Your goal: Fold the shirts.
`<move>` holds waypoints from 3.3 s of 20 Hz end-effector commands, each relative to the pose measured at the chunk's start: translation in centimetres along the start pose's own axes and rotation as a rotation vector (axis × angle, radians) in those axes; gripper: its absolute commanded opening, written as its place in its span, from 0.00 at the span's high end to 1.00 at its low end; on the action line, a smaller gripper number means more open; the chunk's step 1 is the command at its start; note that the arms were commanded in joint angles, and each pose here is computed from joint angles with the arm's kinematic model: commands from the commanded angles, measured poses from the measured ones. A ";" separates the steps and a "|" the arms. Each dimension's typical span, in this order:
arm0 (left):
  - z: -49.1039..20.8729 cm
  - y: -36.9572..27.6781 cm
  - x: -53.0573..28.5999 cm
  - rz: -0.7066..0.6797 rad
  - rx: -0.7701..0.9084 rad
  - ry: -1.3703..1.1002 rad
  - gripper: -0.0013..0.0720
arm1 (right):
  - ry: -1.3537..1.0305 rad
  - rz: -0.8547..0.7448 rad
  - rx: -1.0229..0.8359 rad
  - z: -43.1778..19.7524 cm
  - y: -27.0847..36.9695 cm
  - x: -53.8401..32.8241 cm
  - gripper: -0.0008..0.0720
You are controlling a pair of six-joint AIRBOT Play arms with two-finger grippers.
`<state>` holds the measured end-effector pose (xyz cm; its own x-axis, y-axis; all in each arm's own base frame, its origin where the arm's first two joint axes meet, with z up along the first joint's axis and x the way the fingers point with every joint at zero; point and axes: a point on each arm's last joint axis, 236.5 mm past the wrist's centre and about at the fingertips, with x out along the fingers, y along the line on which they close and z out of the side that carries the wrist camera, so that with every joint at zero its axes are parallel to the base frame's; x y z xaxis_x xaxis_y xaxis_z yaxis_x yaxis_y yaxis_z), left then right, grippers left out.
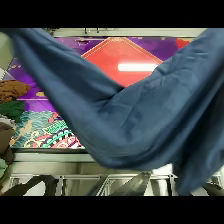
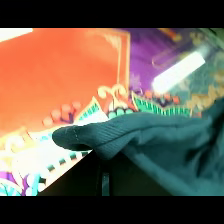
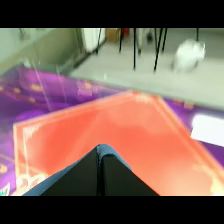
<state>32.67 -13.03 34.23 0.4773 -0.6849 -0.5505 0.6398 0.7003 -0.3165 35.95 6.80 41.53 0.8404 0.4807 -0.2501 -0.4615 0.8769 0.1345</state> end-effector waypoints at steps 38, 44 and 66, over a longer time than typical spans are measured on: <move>-43.4 5.6 16.5 0.037 -1.313 0.539 0.20 | 0.942 -0.375 1.013 -42.2 -24.9 4.4 0.26; -45.6 2.9 19.8 0.037 -1.254 0.694 0.21 | 0.942 -0.375 1.012 -42.2 -24.9 4.4 0.26; -40.3 0.6 24.6 -0.112 -0.943 0.837 0.96 | 1.074 0.020 1.079 -49.4 -16.7 8.5 0.25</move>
<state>20.37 -21.73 -10.69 -0.3020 -0.6474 -0.6998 -0.1840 0.7599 -0.6235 36.60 -5.67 -9.70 0.0422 0.6572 -0.7525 0.3760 0.6874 0.6214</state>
